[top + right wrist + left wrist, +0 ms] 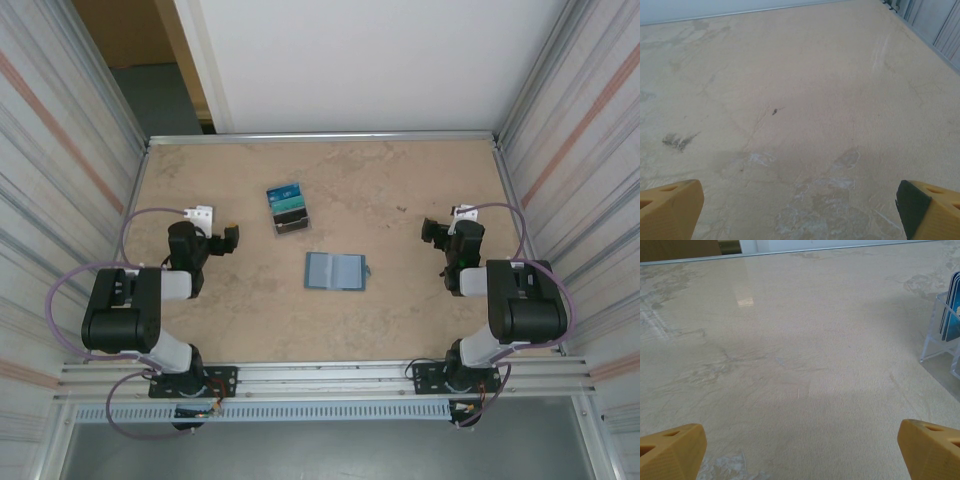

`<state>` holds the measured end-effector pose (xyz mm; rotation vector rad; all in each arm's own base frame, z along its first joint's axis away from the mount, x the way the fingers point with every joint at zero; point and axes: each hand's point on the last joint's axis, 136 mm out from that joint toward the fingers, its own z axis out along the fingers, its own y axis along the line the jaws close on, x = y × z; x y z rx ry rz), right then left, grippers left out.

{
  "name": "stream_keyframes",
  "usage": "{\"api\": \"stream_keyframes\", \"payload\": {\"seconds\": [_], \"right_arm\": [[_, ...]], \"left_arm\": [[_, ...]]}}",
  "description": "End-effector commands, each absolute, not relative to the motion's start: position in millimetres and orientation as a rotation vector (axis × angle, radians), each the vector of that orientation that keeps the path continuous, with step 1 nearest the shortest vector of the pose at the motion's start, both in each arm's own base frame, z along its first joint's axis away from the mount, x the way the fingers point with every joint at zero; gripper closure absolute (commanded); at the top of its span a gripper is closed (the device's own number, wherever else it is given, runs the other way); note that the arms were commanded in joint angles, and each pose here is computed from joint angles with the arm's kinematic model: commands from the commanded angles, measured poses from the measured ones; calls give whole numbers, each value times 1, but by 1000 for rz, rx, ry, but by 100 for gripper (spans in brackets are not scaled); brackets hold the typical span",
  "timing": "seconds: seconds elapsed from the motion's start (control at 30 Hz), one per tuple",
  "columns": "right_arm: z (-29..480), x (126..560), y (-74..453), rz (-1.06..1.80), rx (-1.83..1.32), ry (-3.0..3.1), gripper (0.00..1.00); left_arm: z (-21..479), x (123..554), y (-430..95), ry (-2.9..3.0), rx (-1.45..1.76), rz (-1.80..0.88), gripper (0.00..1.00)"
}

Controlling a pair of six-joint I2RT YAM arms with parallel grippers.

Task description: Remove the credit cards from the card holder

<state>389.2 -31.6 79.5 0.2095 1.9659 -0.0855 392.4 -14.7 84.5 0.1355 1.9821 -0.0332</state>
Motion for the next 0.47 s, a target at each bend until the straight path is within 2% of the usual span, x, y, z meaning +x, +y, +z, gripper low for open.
{"api": "stream_keyframes", "payload": {"seconds": [0.0, 0.43], "right_arm": [[83, 390, -34, -96, 237, 1950, 1], [83, 390, -34, -96, 237, 1950, 1]], "left_arm": [[92, 396, -16, 1961, 137, -45, 1], [91, 395, -17, 1963, 137, -46, 1]]}}
